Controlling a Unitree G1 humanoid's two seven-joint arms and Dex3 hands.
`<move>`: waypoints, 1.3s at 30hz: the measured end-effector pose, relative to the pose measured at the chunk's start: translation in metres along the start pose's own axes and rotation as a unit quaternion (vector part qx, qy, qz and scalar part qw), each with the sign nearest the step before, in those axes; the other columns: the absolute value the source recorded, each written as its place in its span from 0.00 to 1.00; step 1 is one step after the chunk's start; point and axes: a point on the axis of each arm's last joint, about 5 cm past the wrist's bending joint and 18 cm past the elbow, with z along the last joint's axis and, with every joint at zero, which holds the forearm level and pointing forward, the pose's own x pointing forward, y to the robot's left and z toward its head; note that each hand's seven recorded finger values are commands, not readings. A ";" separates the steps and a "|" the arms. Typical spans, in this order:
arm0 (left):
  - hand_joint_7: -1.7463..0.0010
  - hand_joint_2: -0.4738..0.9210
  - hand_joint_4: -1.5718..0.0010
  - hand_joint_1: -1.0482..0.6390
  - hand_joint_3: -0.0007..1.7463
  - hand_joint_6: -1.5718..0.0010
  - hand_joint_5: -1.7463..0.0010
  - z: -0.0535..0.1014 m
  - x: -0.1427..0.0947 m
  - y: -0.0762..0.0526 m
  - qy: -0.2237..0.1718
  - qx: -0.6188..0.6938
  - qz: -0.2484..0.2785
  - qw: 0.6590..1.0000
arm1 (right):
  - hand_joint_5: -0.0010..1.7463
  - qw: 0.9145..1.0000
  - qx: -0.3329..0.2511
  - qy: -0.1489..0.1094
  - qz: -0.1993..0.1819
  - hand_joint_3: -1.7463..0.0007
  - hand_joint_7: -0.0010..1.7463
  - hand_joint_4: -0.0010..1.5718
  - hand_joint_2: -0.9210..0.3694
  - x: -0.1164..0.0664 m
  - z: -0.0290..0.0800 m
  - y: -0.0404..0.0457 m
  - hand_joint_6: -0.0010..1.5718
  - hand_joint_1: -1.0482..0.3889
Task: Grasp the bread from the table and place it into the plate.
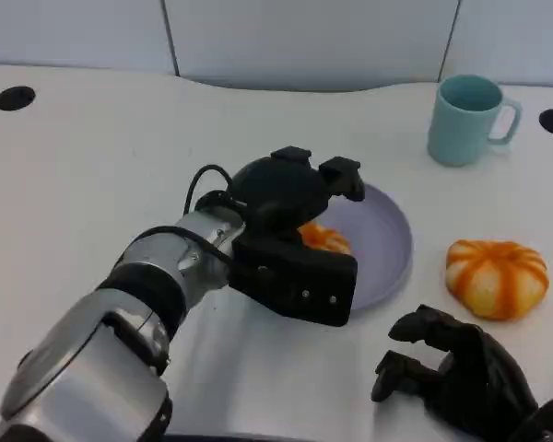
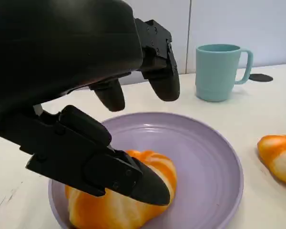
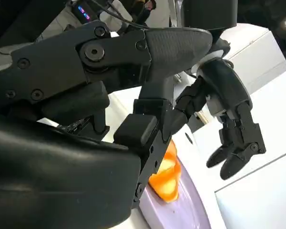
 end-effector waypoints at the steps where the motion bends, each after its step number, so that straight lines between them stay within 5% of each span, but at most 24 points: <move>1: 0.56 1.00 1.00 0.12 0.00 1.00 0.59 0.000 0.000 0.000 0.000 -0.001 0.000 1.000 | 0.65 1.000 0.000 0.000 -0.002 0.84 0.39 0.58 0.00 0.000 0.000 0.0003 0.60 0.39; 8: 0.57 1.00 1.00 0.11 0.01 1.00 0.52 -0.002 -0.001 0.004 -0.004 -0.018 0.012 1.000 | 0.62 1.000 0.008 0.004 0.000 0.85 0.37 0.60 0.00 0.001 -0.002 -0.0011 0.60 0.40; 18: 0.60 1.00 1.00 0.10 0.07 1.00 0.59 -0.025 -0.019 0.017 -0.003 -0.189 0.062 0.980 | 0.63 1.000 0.000 0.000 0.004 0.85 0.36 0.60 0.00 0.002 0.000 -0.0013 0.61 0.39; 33: 0.69 1.00 1.00 0.13 0.12 0.97 0.64 -0.055 -0.071 -0.007 -0.039 -0.462 0.137 0.875 | 0.69 1.000 -0.014 0.005 -0.006 0.82 0.40 0.57 0.00 0.002 0.002 -0.0001 0.59 0.40; 39: 0.75 1.00 0.98 0.10 0.13 0.91 0.56 -0.063 -0.094 -0.018 -0.058 -0.515 0.166 0.839 | 0.68 1.000 -0.016 0.006 -0.007 0.83 0.40 0.57 0.00 0.002 0.002 0.0002 0.59 0.39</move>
